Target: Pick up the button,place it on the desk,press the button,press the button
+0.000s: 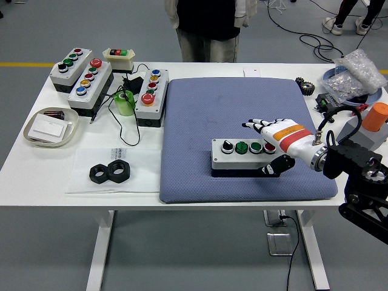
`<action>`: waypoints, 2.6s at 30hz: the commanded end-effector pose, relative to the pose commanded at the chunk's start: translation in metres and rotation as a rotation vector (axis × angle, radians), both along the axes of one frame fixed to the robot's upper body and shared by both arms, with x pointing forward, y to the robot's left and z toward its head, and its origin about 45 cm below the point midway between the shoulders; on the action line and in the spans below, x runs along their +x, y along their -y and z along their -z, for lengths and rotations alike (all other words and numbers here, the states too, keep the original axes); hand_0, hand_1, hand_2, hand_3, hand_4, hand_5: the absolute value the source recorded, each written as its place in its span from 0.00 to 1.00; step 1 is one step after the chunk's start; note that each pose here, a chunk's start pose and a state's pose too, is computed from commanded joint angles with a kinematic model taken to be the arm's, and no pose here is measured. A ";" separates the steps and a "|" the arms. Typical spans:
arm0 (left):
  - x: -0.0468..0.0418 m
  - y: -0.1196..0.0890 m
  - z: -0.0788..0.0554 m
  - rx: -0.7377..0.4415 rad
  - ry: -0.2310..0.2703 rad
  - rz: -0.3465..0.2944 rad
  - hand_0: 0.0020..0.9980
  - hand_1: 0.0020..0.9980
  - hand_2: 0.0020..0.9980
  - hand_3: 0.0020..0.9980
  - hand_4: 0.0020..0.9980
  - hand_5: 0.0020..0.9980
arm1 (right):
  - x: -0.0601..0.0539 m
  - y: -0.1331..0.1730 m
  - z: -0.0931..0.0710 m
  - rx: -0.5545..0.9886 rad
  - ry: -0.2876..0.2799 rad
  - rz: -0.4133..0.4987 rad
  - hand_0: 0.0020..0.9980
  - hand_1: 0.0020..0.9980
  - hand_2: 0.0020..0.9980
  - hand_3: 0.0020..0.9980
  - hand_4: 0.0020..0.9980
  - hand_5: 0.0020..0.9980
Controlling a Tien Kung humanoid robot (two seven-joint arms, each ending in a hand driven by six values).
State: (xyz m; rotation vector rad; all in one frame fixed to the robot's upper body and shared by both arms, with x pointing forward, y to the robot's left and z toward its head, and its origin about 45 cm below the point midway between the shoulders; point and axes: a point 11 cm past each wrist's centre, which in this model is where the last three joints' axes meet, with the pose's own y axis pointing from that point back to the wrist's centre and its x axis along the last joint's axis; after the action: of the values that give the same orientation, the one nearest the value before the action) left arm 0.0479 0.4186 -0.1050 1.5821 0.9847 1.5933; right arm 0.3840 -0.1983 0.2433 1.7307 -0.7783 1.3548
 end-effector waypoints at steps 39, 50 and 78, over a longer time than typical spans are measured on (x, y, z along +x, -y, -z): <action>-0.0044 0.000 0.001 0.000 -0.009 0.003 0.74 0.78 0.85 0.76 0.53 1.00 | -0.028 0.040 0.003 0.135 -0.101 0.229 0.15 0.00 0.07 0.76 0.59 0.00; -0.0035 -0.001 0.000 0.000 -0.006 0.002 0.74 0.78 0.85 0.76 0.53 1.00 | -0.031 0.040 0.017 0.104 -0.155 0.234 0.15 0.00 0.07 0.76 0.58 0.00; -0.0002 -0.001 0.000 0.002 0.001 0.001 0.74 0.78 0.85 0.76 0.53 1.00 | -0.028 0.025 0.002 0.142 -0.116 0.214 0.15 0.00 0.08 0.77 0.56 0.00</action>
State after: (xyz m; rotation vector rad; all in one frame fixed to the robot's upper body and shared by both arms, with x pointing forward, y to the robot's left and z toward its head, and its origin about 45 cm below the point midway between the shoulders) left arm 0.0477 0.4196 -0.1047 1.5821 0.9820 1.5948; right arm 0.3559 -0.2228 0.2411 1.7609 -0.9833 1.0688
